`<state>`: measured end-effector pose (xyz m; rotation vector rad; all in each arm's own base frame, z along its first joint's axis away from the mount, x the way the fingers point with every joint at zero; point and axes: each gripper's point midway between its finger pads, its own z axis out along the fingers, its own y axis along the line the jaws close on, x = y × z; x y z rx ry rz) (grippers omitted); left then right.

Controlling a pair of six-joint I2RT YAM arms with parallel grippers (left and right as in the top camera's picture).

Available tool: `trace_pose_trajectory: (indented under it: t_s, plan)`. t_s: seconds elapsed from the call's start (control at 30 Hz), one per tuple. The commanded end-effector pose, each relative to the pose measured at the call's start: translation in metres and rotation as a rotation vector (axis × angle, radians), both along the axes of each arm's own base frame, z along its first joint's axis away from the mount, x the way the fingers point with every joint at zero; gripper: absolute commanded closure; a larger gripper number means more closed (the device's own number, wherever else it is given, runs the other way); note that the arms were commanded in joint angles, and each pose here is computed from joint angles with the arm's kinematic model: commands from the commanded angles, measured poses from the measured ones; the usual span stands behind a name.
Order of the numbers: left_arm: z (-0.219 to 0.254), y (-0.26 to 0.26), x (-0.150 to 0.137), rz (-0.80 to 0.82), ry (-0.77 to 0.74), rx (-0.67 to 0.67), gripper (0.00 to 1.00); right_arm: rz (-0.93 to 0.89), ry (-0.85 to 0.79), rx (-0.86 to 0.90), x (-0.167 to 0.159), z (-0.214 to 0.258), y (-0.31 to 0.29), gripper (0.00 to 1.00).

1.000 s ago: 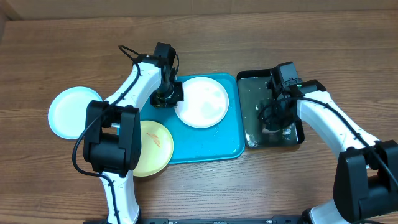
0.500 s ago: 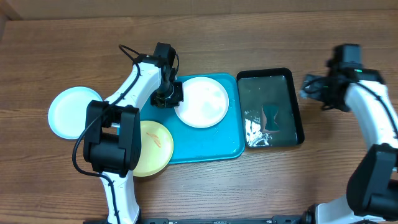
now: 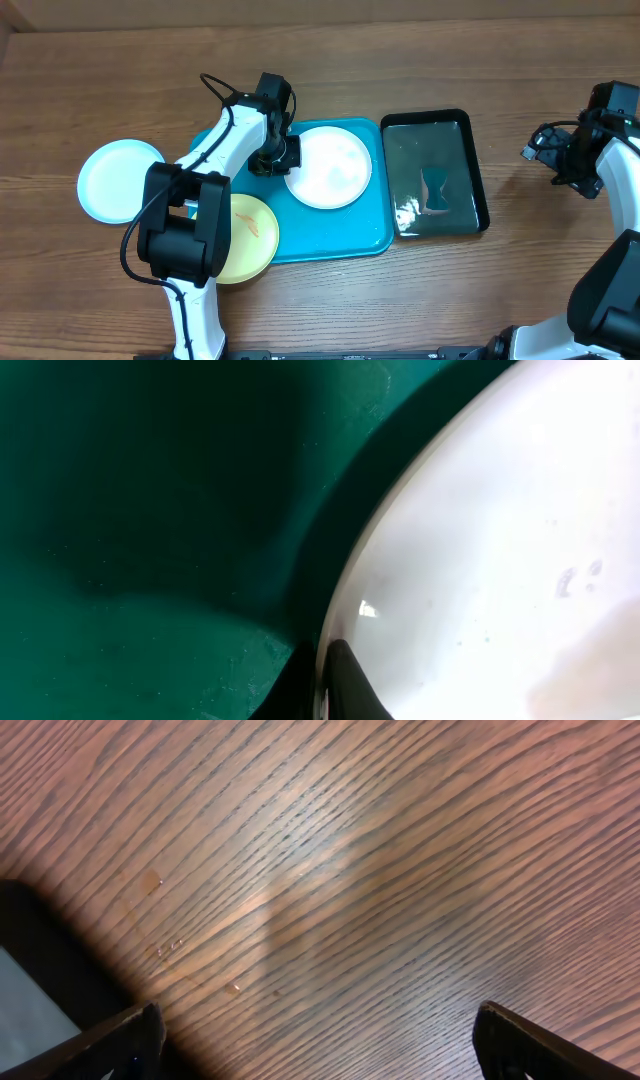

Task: Clean dirty plates on tray and stack at the side
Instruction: 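Release the sponge and move the right gripper out to the right, then lift the white plate with the left gripper and tip it over the black tray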

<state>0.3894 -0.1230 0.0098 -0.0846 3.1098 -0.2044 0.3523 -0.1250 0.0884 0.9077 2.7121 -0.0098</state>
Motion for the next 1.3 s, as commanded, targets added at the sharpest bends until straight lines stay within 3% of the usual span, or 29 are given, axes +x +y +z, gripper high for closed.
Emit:
trace_pose_trajectory:
  t_s: [0.0, 0.6, 0.93, 1.27]
  plan:
    - [-0.007, 0.005, -0.007, -0.016, 0.015, 0.039, 0.96, -0.011, -0.021, 0.004, 0.005, 0.004, -0.001, 0.00]
    - [-0.005, 0.006, -0.012, -0.010, 0.040, 0.043, 0.96, -0.011, -0.021, 0.004, 0.005, 0.004, -0.001, 0.00]
    - [0.064, 0.020, -0.017, 0.067, 0.151, 0.033, 0.96, -0.011, -0.021, 0.004, 0.005, 0.004, -0.001, 0.00]
    - [0.078, 0.022, -0.040, 0.088, 0.256, 0.032, 0.96, -0.011, -0.021, 0.004, 0.005, 0.004, -0.001, 0.00]
